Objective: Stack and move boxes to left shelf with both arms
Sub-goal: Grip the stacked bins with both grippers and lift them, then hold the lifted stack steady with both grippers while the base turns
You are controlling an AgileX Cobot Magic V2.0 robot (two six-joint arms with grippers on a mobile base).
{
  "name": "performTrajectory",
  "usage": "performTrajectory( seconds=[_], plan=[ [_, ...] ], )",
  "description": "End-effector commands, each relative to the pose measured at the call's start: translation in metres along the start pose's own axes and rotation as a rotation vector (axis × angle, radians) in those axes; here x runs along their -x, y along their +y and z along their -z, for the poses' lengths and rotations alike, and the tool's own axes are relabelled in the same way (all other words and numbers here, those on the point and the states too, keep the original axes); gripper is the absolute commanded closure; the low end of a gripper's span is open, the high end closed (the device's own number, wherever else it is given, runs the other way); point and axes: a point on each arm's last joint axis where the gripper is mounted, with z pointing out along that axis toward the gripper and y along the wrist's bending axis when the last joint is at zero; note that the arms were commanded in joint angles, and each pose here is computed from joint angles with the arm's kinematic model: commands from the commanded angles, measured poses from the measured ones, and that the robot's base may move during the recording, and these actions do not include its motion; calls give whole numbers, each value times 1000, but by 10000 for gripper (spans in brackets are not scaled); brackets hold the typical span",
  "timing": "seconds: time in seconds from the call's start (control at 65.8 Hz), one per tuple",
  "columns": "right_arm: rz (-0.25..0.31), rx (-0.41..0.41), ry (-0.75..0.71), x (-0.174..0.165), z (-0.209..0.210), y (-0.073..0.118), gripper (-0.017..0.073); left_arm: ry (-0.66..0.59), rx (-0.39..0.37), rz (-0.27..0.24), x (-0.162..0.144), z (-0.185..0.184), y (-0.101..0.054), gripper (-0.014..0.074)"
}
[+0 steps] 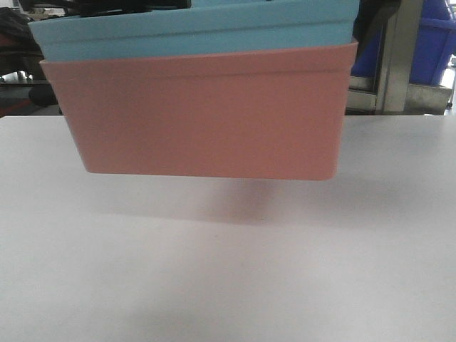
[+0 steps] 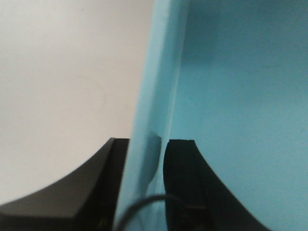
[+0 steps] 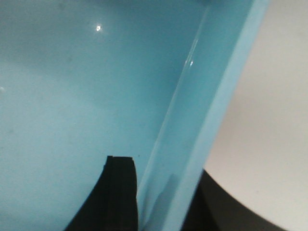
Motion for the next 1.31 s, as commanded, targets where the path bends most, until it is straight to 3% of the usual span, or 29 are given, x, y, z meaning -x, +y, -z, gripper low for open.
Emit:
performTrajectory(
  seconds=[0.0, 0.243, 0.426, 0.821, 1.292],
  plan=[
    [-36, 108, -215, 17, 34, 13, 503, -162, -169, 35, 7, 52, -22, 596],
    [-43, 145, -218, 11, 38, 31, 503, -180, -206, 84, 8, 53, -28, 596],
    [-49, 153, -239, 10, 40, 38, 503, -178, -205, 84, 8, 51, -29, 596],
    [-49, 148, -202, 8, 26, 43, 503, -174, -201, 36, 4, 36, -46, 596],
    [-36, 125, -196, 7, 23, 42, 503, -179, -186, 22, 5, 32, -46, 596]
  ],
)
